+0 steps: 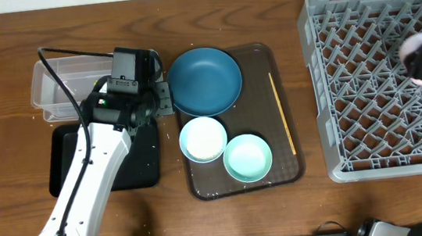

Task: Sort waste into correct bins and load items into the dishwasher rack
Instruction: 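Carry the cup with the right gripper over the dish rack, then lower the cup upside down into the rack and open the right gripper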

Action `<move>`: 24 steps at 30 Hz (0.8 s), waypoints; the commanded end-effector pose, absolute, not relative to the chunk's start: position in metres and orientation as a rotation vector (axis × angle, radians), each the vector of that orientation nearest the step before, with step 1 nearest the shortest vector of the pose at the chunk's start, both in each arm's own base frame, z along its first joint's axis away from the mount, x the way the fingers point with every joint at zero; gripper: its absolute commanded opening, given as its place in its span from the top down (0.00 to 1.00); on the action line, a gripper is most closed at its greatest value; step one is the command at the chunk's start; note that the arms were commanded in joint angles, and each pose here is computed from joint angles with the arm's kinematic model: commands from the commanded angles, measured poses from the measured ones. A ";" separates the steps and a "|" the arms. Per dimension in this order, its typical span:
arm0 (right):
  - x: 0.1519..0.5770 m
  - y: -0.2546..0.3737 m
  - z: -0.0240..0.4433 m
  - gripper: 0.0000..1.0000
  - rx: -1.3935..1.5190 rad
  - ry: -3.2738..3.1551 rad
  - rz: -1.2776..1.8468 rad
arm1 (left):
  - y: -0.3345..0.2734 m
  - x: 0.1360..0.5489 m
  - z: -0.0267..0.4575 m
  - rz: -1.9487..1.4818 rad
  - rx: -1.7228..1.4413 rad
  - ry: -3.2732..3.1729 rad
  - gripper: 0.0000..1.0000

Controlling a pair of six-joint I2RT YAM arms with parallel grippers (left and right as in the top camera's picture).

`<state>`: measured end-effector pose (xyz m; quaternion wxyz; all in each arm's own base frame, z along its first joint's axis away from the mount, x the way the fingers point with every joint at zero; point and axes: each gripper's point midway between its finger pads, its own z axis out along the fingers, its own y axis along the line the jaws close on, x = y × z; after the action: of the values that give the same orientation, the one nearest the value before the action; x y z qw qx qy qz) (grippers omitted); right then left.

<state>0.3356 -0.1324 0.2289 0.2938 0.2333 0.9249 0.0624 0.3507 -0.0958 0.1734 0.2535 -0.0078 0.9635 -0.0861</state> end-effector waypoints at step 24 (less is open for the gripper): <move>0.304 -0.287 0.155 0.94 1.227 2.723 -0.041 | -0.091 0.353 0.177 -0.200 -0.021 2.606 0.60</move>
<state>0.3067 -0.2764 0.1582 0.0811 0.4001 0.9128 -0.0076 0.3511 -0.0936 0.1731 0.2548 -0.0095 0.9636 -0.0800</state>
